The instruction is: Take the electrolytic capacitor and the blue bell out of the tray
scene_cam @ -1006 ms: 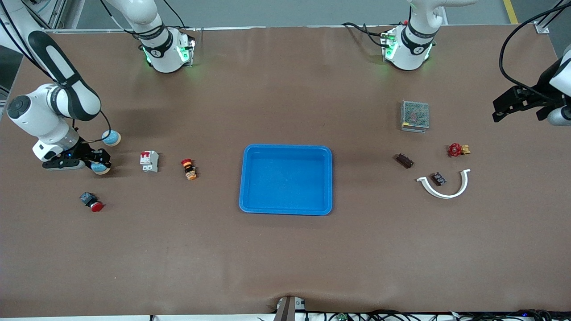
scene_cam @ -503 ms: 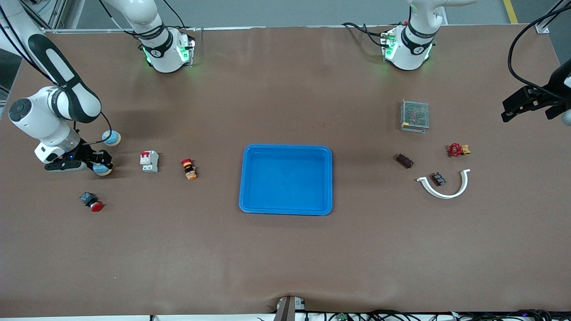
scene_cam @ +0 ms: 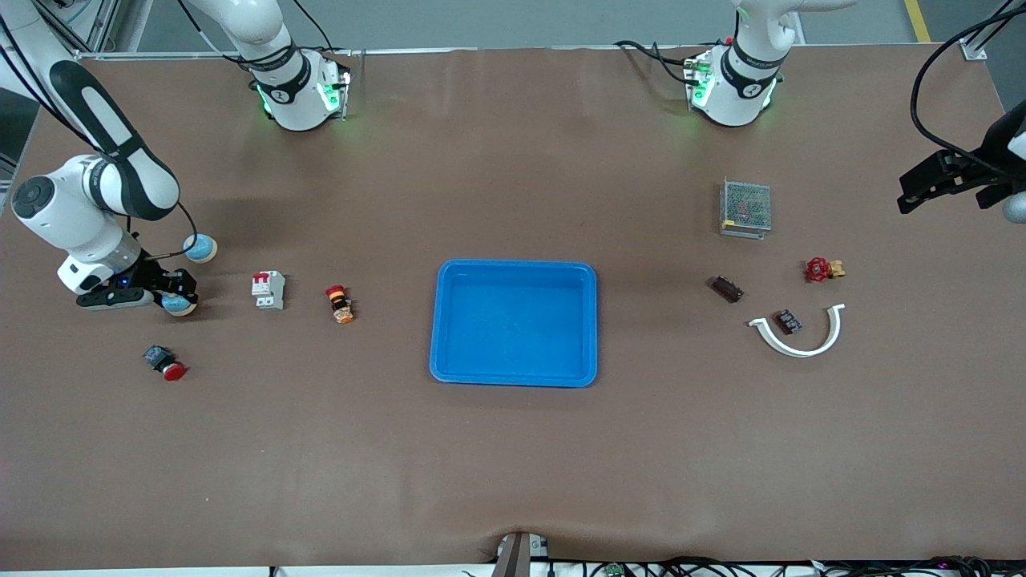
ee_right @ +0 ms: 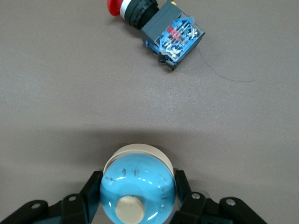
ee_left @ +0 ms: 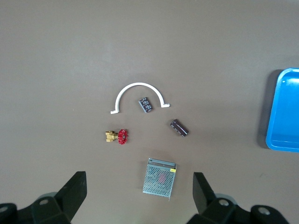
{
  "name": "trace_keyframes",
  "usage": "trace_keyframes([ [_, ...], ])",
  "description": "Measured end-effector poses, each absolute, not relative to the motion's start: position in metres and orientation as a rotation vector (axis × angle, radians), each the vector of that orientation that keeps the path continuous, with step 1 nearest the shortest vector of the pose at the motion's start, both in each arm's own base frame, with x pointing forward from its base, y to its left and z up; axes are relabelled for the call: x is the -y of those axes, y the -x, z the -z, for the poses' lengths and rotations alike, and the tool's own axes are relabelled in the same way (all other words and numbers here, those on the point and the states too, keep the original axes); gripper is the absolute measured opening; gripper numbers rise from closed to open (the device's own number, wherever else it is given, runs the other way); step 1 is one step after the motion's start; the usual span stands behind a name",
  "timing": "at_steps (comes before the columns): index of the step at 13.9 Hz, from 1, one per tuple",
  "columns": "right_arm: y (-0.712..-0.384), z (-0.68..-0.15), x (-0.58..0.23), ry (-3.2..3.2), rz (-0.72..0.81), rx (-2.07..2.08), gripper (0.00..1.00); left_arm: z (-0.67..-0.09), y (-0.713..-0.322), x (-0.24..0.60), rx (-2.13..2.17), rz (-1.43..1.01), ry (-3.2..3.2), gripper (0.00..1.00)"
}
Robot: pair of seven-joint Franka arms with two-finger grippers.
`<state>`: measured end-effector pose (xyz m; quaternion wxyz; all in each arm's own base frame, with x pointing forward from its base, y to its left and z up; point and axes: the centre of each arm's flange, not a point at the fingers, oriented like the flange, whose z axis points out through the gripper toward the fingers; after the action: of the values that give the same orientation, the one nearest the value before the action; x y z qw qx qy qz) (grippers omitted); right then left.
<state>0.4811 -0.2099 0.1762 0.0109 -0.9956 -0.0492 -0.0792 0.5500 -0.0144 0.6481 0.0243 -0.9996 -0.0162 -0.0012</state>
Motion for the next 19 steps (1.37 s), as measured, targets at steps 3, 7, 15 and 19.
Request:
trace_keyframes([
  [3, -0.484, -0.177, 0.215, 3.109, 0.257, 0.144, 0.83, -0.649, -0.549, 0.008, 0.067, 0.006, 3.092, 1.00],
  [7, -0.496, -0.187, 0.226, 3.117, 0.159, 0.142, 1.00, -0.641, -0.547, 0.011, 0.060, 0.014, 3.093, 1.00],
  [15, -0.597, -0.327, 0.205, 3.074, -0.154, 0.118, 1.00, -0.636, -0.538, 0.036, -0.012, 0.006, 3.095, 1.00],
  [19, -0.633, -0.356, 0.135, 3.103, -0.087, 0.077, 1.00, -0.635, -0.536, 0.039, -0.020, -0.015, 3.101, 1.00],
])
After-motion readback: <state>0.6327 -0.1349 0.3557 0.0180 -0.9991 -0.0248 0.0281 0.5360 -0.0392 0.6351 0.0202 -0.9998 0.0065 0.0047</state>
